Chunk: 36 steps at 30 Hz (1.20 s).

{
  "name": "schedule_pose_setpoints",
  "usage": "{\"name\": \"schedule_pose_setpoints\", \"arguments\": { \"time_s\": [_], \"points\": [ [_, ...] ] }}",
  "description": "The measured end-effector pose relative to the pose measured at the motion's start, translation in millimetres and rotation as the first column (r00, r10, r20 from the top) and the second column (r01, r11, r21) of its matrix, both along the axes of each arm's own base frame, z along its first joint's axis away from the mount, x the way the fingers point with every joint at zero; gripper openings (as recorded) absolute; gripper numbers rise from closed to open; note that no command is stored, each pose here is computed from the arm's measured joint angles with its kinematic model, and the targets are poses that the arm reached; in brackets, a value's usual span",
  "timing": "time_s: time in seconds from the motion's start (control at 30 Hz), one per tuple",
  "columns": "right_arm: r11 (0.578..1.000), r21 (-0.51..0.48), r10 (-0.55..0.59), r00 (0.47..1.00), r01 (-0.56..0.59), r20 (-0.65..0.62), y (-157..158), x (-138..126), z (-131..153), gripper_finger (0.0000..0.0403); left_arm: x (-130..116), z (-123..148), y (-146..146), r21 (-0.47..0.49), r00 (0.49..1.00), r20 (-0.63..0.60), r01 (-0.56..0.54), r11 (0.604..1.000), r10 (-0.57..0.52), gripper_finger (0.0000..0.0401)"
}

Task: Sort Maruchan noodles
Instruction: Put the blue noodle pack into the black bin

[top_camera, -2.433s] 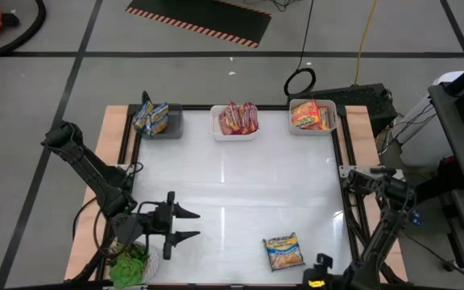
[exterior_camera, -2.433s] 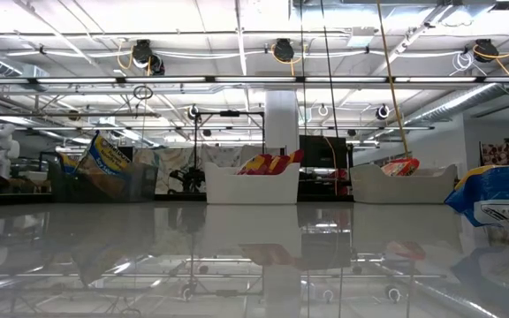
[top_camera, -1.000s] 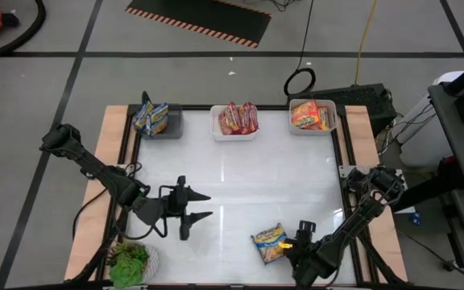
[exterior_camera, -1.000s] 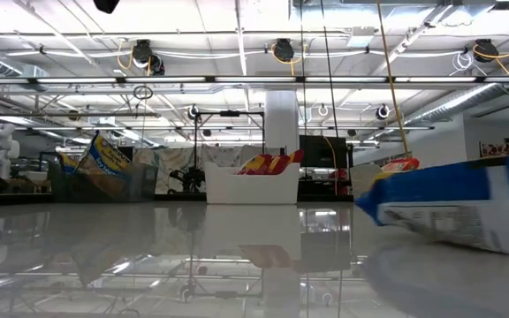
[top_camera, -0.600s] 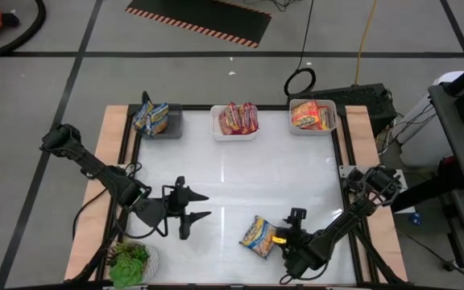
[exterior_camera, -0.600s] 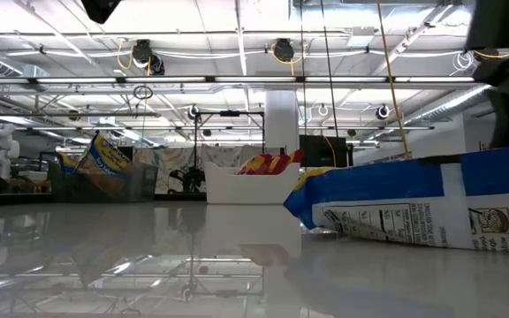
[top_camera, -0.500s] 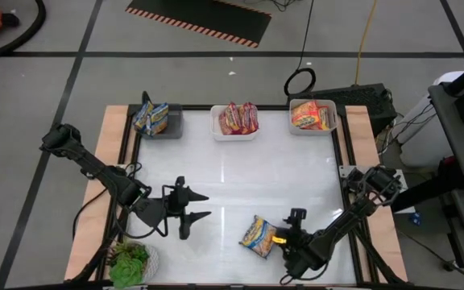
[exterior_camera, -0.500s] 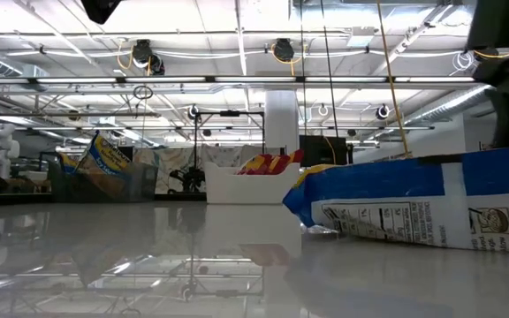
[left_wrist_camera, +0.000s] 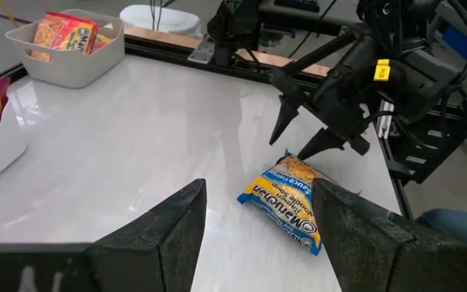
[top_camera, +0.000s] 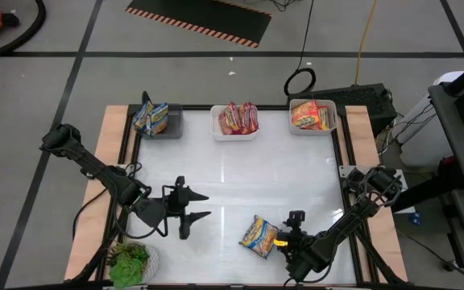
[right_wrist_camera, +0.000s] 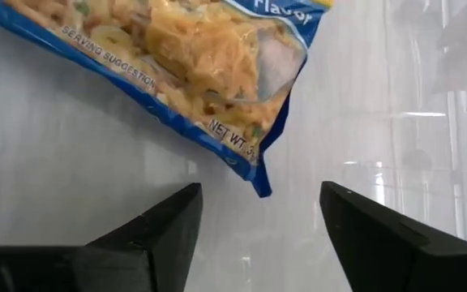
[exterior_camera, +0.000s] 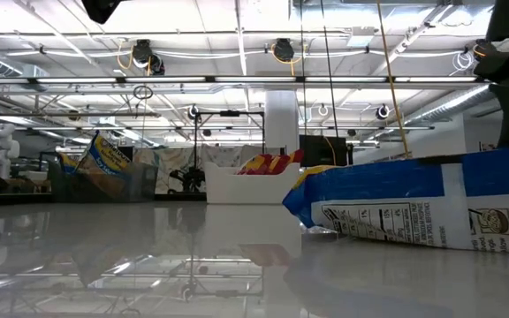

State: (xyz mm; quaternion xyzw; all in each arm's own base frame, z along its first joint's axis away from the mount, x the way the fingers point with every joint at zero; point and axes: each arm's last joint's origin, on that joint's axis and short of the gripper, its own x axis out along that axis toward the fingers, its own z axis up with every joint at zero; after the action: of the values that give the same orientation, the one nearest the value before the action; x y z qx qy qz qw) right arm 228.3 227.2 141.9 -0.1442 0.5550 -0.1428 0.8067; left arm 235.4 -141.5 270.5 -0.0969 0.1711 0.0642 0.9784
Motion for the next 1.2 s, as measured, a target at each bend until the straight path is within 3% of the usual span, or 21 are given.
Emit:
{"name": "schedule_pose_setpoints", "arguments": {
  "time_s": [0.23,0.5,0.77,0.97,1.2],
  "points": [
    [0.998,0.040,0.050,0.999,-0.050,-0.015,2,4,0,0.0273,1,0,1,0.013,1.000,-0.001,0.002,1.000,-0.002,0.0228],
    [0.991,0.078,0.113,0.993,-0.110,-0.036,-2,16,0,0.0240,1,0,1,-0.008,1.000,0.002,-0.007,1.000,0.007,0.0228],
    [0.992,0.103,0.080,0.997,-0.078,-0.019,-11,28,0,0.0168,1,0,1,-0.009,1.000,0.002,-0.008,1.000,0.008,0.0228],
    [0.982,0.126,0.148,0.988,-0.142,-0.039,-13,35,0,0.0091,1,0,1,-0.004,1.000,0.001,-0.007,1.000,0.007,0.0228],
    [0.981,0.030,0.195,0.980,-0.194,-0.041,-27,46,0,0.0005,3,0,5,-0.008,1.000,0.001,-0.022,1.000,0.022,0.0228]
  ]
}}
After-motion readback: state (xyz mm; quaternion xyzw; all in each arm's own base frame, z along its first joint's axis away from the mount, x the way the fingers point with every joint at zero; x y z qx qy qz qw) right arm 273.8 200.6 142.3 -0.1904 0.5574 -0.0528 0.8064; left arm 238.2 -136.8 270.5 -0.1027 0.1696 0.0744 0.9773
